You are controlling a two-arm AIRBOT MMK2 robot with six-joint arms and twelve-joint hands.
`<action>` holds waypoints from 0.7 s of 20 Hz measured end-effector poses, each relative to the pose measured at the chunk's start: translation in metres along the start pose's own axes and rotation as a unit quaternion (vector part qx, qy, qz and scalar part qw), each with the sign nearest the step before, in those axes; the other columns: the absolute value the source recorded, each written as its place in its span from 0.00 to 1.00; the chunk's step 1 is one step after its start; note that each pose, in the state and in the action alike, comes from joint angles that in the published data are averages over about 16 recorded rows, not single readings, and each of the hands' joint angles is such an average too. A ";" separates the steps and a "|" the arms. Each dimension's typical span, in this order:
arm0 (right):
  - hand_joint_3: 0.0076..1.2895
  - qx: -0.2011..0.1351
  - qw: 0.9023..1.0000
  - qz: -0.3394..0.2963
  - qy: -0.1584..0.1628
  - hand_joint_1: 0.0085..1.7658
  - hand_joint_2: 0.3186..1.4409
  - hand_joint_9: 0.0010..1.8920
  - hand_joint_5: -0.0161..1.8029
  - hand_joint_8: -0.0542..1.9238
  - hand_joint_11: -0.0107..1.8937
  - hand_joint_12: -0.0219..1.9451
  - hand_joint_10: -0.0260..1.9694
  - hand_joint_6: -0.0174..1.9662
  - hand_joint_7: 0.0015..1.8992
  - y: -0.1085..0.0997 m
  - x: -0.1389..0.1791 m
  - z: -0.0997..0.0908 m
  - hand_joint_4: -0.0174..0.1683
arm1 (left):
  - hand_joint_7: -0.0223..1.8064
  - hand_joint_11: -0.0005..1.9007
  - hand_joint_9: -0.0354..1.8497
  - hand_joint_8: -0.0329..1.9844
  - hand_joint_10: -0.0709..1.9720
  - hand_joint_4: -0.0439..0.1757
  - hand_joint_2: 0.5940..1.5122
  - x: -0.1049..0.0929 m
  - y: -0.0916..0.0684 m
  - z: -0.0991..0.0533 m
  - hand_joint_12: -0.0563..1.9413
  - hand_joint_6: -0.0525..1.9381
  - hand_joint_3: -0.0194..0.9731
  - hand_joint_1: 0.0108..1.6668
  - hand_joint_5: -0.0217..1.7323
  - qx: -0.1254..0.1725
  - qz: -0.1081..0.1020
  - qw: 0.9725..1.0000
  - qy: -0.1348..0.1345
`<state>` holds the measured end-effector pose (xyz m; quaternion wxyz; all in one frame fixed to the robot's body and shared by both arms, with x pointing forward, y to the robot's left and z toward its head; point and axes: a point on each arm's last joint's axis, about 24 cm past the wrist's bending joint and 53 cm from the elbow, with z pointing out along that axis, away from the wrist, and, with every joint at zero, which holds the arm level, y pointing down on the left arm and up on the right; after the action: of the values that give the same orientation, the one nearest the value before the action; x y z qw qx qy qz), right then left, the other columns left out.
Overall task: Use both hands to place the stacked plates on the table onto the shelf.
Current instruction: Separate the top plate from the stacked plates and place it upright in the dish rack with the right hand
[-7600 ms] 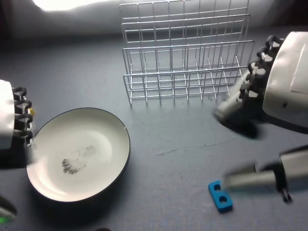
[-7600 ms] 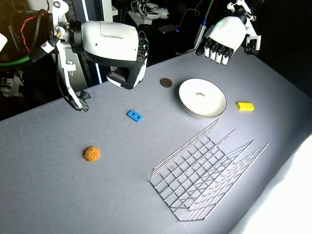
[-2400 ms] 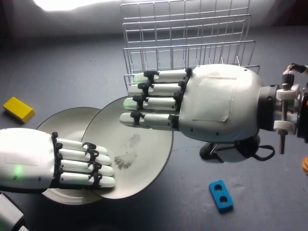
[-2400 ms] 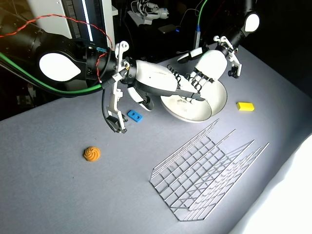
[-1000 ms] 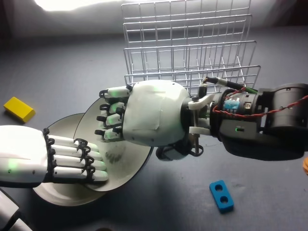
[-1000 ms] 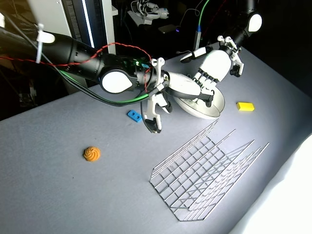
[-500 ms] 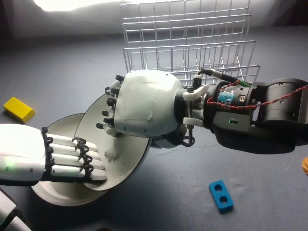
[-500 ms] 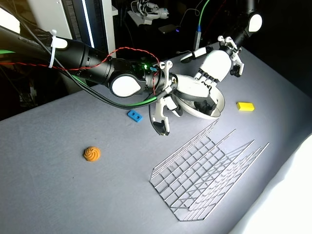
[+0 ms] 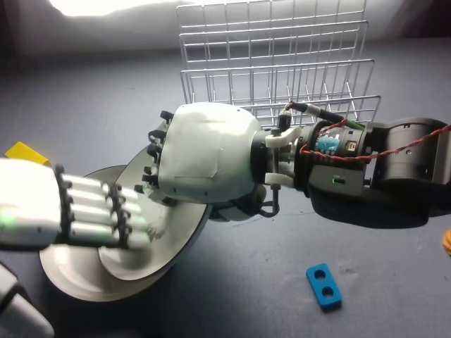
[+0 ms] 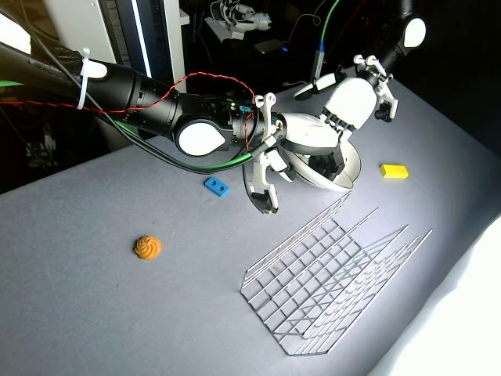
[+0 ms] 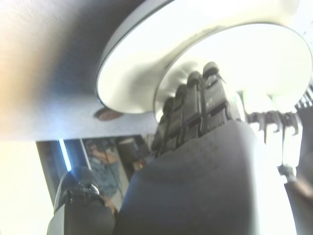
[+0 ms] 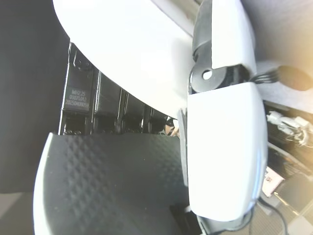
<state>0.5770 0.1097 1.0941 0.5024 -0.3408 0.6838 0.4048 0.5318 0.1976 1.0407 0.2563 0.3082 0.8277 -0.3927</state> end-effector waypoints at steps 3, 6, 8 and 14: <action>0.01 -0.004 1.000 0.006 -0.003 0.71 0.53 0.53 0.51 0.24 0.42 0.54 0.49 0.31 0.54 0.006 -0.005 -0.001 0.08 | 0.02 0.01 0.03 0.01 0.04 0.20 0.46 -0.012 -0.003 -0.012 0.03 0.03 0.04 0.00 0.02 -0.008 0.004 1.000 -0.009; 0.01 -0.008 1.000 0.012 -0.007 0.72 0.53 0.54 0.53 0.27 0.42 0.54 0.49 0.32 0.56 0.012 -0.013 -0.002 0.08 | 0.02 0.01 0.03 0.01 0.04 0.21 0.46 -0.022 -0.006 -0.027 0.03 0.04 0.04 0.00 0.02 -0.019 0.006 1.000 -0.017; 0.01 -0.010 1.000 0.017 -0.011 0.72 0.53 0.54 0.54 0.30 0.41 0.54 0.49 0.34 0.57 0.016 -0.019 -0.004 0.08 | 0.02 0.01 0.03 0.01 0.04 0.20 0.46 -0.027 -0.008 -0.038 0.03 0.04 0.04 0.00 0.02 -0.027 0.006 0.999 -0.022; 0.01 -0.012 0.999 0.041 -0.021 0.74 0.54 0.54 0.56 0.35 0.41 0.56 0.51 0.39 0.58 0.026 -0.040 -0.012 0.10 | 0.02 0.01 0.03 0.02 0.04 0.22 0.46 -0.037 -0.010 -0.071 0.03 0.04 0.04 0.00 0.02 -0.058 0.004 0.998 -0.028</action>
<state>0.5595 0.1125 1.1399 0.4954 -0.3101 0.6814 0.4405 0.5368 0.2383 1.1099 0.2981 0.2857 0.8402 -0.3517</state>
